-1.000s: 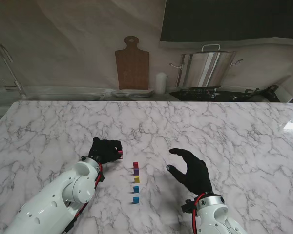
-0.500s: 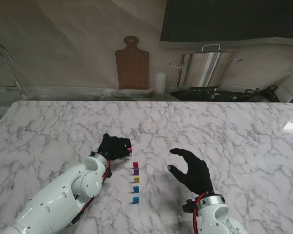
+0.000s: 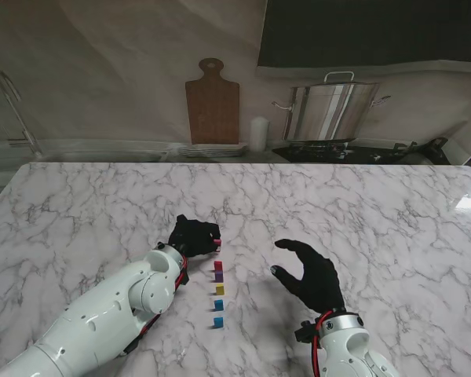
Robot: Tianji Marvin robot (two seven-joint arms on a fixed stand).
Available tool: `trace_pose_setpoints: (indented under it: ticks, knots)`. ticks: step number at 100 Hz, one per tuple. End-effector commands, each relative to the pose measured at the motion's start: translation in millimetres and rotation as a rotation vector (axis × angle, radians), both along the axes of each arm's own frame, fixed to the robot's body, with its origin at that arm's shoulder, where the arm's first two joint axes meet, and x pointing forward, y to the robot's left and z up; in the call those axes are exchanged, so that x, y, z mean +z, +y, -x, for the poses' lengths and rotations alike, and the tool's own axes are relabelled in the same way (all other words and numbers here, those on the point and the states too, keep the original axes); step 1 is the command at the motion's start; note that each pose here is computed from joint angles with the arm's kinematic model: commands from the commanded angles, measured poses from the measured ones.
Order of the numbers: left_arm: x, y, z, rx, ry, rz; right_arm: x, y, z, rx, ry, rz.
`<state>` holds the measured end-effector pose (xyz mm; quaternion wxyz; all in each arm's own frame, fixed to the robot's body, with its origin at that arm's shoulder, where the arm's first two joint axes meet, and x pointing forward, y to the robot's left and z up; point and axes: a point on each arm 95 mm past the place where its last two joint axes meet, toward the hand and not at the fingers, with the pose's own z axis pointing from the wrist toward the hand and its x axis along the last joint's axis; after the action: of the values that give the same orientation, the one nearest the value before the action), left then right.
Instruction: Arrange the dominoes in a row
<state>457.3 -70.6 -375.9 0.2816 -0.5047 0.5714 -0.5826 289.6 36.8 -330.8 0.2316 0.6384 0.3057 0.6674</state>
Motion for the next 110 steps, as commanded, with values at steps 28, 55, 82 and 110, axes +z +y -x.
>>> trace_pose_setpoints:
  ticks: [28,55,82,110]
  knots:
    - [-8.2,-10,1.8,-0.031,0.023,0.002,-0.6,-1,1.5,-0.006,0.008,-0.001]
    - [-10.8,-9,4.5,-0.049,0.031,-0.032,-0.3,-1,1.2,-0.008,0.006,-0.003]
    - [-12.3,-7,7.8,-0.056,0.033,-0.068,0.0,-1,1.5,-0.007,0.005,-0.004]
    - [-10.6,-6,8.6,-0.065,0.036,-0.086,0.2,0,1.7,-0.006,0.005,-0.003]
